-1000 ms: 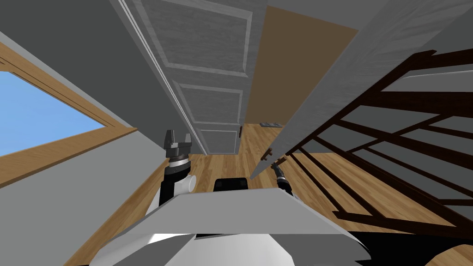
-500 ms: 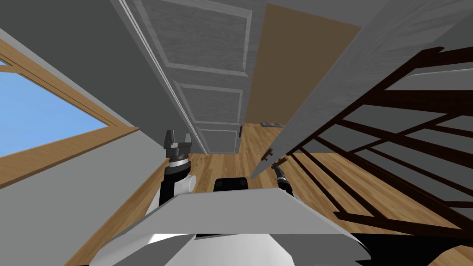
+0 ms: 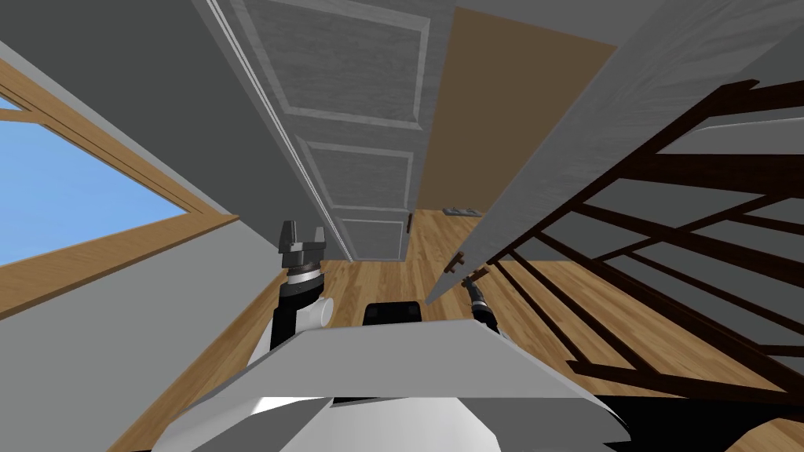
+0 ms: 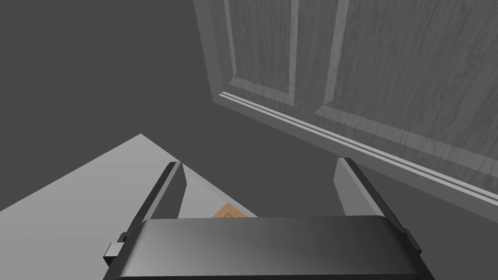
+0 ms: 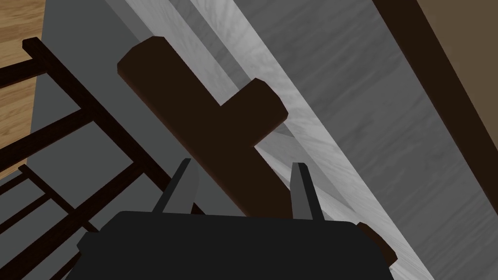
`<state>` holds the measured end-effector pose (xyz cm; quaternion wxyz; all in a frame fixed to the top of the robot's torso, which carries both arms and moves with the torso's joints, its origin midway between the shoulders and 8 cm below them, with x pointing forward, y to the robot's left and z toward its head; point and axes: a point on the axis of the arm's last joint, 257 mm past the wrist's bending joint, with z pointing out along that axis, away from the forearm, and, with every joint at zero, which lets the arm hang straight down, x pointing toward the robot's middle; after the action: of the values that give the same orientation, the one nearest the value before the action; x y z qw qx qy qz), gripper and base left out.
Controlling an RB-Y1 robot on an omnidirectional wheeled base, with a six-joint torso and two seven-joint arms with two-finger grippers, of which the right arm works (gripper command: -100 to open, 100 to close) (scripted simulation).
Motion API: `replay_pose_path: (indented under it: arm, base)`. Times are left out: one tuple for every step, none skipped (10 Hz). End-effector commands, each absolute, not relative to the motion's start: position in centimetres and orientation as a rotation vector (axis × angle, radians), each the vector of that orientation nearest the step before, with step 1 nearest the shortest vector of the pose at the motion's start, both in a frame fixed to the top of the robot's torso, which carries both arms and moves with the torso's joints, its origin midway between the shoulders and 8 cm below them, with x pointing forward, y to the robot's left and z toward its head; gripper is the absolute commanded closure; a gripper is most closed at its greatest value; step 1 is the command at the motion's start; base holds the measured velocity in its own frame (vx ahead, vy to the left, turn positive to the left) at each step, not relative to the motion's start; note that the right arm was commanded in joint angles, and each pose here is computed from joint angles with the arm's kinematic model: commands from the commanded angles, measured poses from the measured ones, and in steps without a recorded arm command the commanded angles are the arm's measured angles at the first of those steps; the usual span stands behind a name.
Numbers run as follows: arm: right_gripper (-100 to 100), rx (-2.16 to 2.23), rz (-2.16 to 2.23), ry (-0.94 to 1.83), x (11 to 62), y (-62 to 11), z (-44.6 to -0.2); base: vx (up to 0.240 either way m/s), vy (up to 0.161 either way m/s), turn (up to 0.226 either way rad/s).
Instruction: Pull the door open
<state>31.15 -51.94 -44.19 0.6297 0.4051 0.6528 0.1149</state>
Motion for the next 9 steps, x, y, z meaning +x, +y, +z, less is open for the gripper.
replay_pose_path:
  arm:
    - [100, 0.96, 0.3, 1.483, 31.16, -50.89, -44.79]
    - [100, 0.977, 0.312, 1.472, 31.13, -50.97, -44.77]
    - [100, 0.977, 0.312, 1.472, 31.13, -50.97, -44.77]
    - [100, 0.977, 0.312, 1.472, 31.13, -50.97, -44.77]
    - [100, 0.977, 0.312, 1.472, 31.13, -50.97, -44.77]
    - [100, 0.993, 0.324, 1.461, 31.11, -51.04, -44.74]
    - [100, 0.993, 0.324, 1.461, 31.11, -51.04, -44.74]
    - [100, 0.993, 0.324, 1.461, 31.11, -51.04, -44.74]
    - [100, 1.009, 0.336, 1.45, 31.08, -51.12, -44.72]
  base:
    - [-0.007, -0.003, 0.003]
    - [-0.014, -0.009, 0.023]
    - [-0.01, -0.01, 0.016]
    - [0.0, 0.0, 0.0]
    - [0.0, 0.0, 0.0]
    - [-0.01, -0.006, 0.038]
    - [-0.011, -0.008, 0.012]
    - [0.0, 0.0, 0.0]
    - [-0.01, -0.007, 0.024]
